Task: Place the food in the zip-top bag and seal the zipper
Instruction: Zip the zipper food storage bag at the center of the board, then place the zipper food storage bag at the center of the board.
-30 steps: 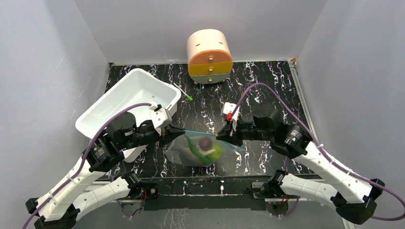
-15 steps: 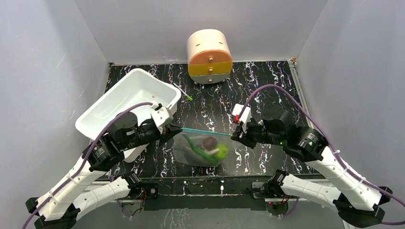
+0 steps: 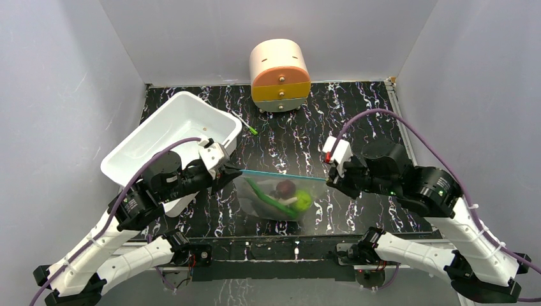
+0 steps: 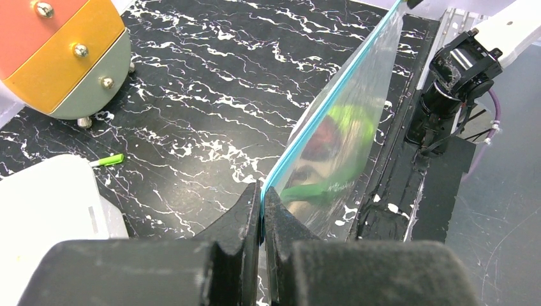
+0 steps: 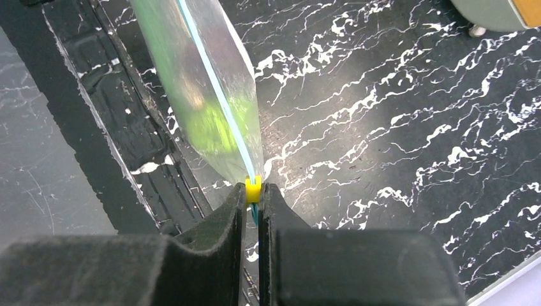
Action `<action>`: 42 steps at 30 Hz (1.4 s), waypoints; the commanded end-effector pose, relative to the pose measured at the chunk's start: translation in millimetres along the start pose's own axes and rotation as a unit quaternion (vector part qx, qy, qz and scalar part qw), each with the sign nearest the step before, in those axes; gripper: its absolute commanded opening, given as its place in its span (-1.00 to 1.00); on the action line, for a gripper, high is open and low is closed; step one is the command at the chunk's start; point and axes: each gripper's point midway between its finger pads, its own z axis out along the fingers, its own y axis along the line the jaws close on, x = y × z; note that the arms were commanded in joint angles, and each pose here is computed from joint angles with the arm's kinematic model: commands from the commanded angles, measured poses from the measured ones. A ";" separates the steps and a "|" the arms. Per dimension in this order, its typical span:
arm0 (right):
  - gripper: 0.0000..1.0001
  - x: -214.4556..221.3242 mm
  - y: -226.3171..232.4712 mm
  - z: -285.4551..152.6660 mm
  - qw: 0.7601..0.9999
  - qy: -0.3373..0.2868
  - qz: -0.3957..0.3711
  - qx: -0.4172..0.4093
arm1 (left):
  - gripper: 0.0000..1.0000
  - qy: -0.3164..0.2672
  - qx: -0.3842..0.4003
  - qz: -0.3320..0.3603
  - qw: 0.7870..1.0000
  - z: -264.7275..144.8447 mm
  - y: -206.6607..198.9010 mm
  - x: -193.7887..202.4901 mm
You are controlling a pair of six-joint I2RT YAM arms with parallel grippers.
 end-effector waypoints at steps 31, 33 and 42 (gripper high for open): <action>-1.00 -58.4 22.8 -34.6 0.841 -0.284 0.457 -0.061 | -1.00 0.021 0.114 -0.141 0.983 10.8 -50.2 30.2; -1.00 -40.1 5.9 -19.4 0.832 -0.277 0.480 -0.004 | -0.93 0.026 0.085 -0.142 0.986 16.9 -40.1 33.5; -1.00 9.5 -52.6 48.7 0.864 -0.215 0.414 0.187 | 0.16 0.030 -0.035 -0.146 0.988 20.8 4.6 8.2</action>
